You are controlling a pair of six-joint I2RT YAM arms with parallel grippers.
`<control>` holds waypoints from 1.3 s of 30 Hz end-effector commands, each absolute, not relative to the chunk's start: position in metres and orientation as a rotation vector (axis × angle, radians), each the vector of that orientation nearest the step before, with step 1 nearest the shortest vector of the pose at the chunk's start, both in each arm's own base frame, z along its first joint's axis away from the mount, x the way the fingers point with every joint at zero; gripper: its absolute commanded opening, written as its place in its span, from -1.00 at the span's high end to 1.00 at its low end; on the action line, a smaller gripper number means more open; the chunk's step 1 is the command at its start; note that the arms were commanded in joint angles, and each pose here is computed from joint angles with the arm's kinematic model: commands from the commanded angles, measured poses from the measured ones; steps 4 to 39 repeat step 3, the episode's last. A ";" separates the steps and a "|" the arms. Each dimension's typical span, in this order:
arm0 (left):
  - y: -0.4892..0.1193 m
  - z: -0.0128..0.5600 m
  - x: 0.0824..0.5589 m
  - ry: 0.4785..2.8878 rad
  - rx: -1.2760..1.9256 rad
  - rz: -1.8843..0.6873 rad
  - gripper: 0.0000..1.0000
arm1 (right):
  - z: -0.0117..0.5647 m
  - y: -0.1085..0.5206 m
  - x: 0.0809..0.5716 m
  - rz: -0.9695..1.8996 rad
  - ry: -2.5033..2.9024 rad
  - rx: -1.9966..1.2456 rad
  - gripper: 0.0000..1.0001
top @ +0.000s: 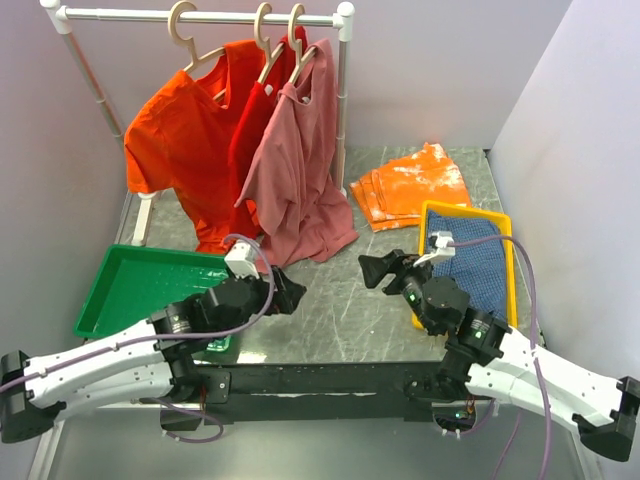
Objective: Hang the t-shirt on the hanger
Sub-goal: Reset both arms
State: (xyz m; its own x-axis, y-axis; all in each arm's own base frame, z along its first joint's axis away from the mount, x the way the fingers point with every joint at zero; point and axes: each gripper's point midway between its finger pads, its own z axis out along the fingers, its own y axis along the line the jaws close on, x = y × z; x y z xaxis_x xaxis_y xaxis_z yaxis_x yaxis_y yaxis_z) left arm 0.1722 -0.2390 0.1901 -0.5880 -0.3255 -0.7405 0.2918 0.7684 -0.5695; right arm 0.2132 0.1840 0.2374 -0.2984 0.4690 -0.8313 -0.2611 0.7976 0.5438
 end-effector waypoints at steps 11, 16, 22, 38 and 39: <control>-0.238 0.219 0.187 1.935 -0.136 -0.852 -0.93 | 0.240 0.171 0.215 0.686 1.715 0.215 -0.73; -0.238 0.219 0.187 1.935 -0.136 -0.852 -0.93 | 0.240 0.171 0.215 0.686 1.715 0.215 -0.73; -0.238 0.219 0.187 1.935 -0.136 -0.852 -0.93 | 0.240 0.171 0.215 0.686 1.715 0.215 -0.73; -0.238 0.219 0.187 1.935 -0.136 -0.852 -0.93 | 0.240 0.171 0.215 0.686 1.715 0.215 -0.73; -0.238 0.219 0.187 1.935 -0.136 -0.852 -0.93 | 0.240 0.171 0.215 0.686 1.715 0.215 -0.73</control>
